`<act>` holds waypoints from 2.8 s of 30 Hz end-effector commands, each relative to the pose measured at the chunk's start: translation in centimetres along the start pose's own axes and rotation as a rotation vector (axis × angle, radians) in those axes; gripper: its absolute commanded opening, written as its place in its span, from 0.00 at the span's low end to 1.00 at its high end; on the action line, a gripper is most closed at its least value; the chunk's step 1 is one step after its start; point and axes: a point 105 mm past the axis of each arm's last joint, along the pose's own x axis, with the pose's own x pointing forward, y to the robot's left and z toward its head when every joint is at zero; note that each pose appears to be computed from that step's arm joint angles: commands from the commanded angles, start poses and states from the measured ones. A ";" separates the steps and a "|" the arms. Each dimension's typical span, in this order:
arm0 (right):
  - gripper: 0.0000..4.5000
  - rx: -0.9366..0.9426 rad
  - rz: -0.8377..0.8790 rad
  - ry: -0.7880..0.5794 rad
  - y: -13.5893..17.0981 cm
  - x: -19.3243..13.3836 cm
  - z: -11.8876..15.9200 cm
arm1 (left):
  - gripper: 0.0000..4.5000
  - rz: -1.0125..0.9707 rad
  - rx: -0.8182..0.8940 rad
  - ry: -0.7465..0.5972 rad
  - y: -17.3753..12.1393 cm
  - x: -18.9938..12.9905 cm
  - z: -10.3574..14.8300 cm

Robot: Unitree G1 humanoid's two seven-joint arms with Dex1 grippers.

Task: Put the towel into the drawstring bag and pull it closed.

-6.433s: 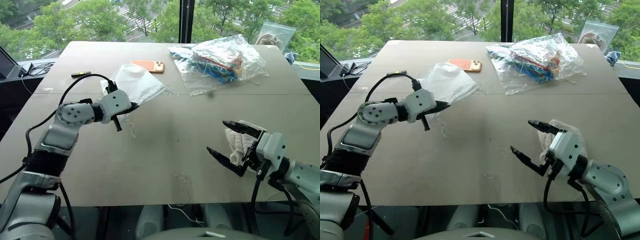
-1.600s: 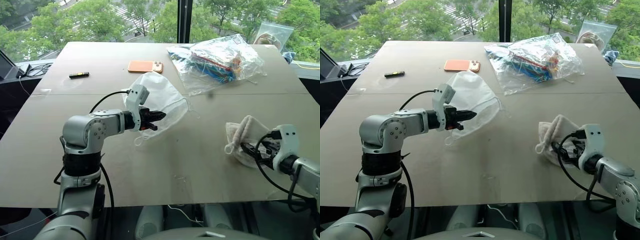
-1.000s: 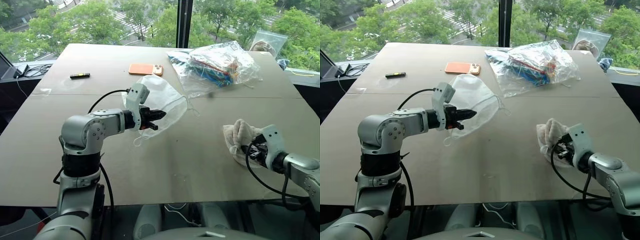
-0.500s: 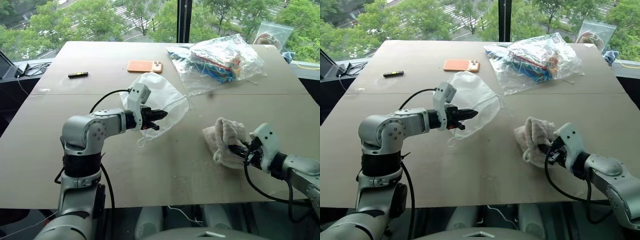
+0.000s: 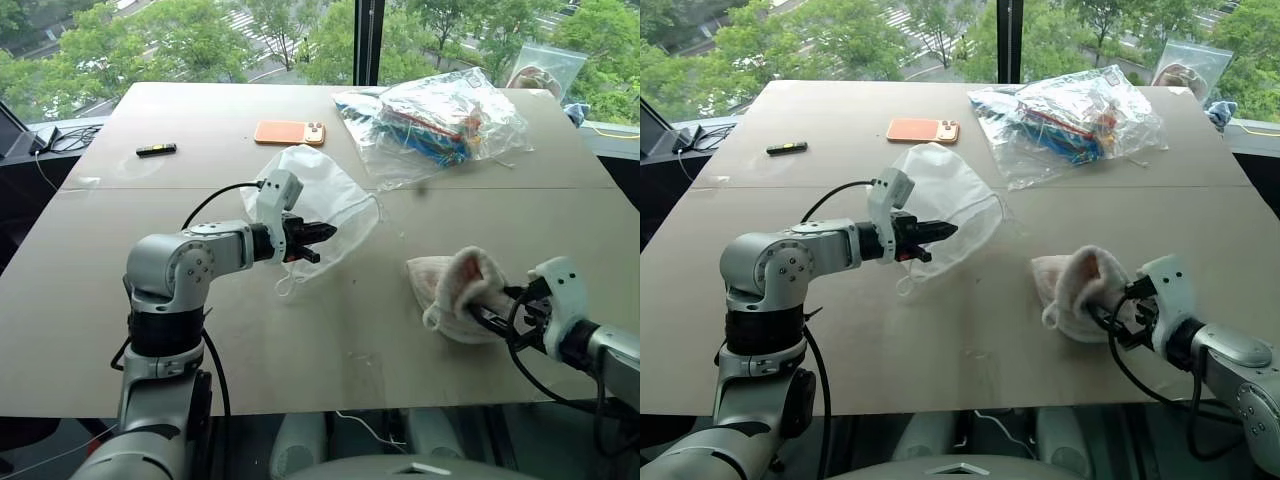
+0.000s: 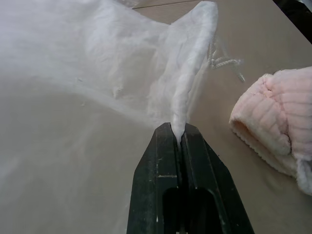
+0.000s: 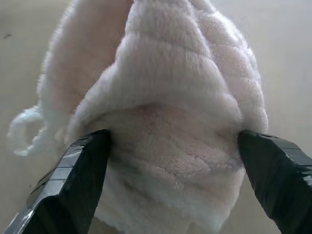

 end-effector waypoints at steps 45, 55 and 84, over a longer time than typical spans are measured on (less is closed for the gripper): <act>0.87 -0.113 0.121 -0.019 2.6 5.0 0.1 | 0.00 -0.030 0.061 -0.037 -1.0 -0.3 1.5; 0.01 -0.106 0.199 -0.164 4.3 4.3 2.4 | 0.00 -0.047 0.076 -0.039 -1.5 0.0 1.9; 0.00 -0.402 0.450 -0.242 12.3 13.4 9.2 | 0.00 -0.117 0.216 -0.003 -4.2 -0.7 1.9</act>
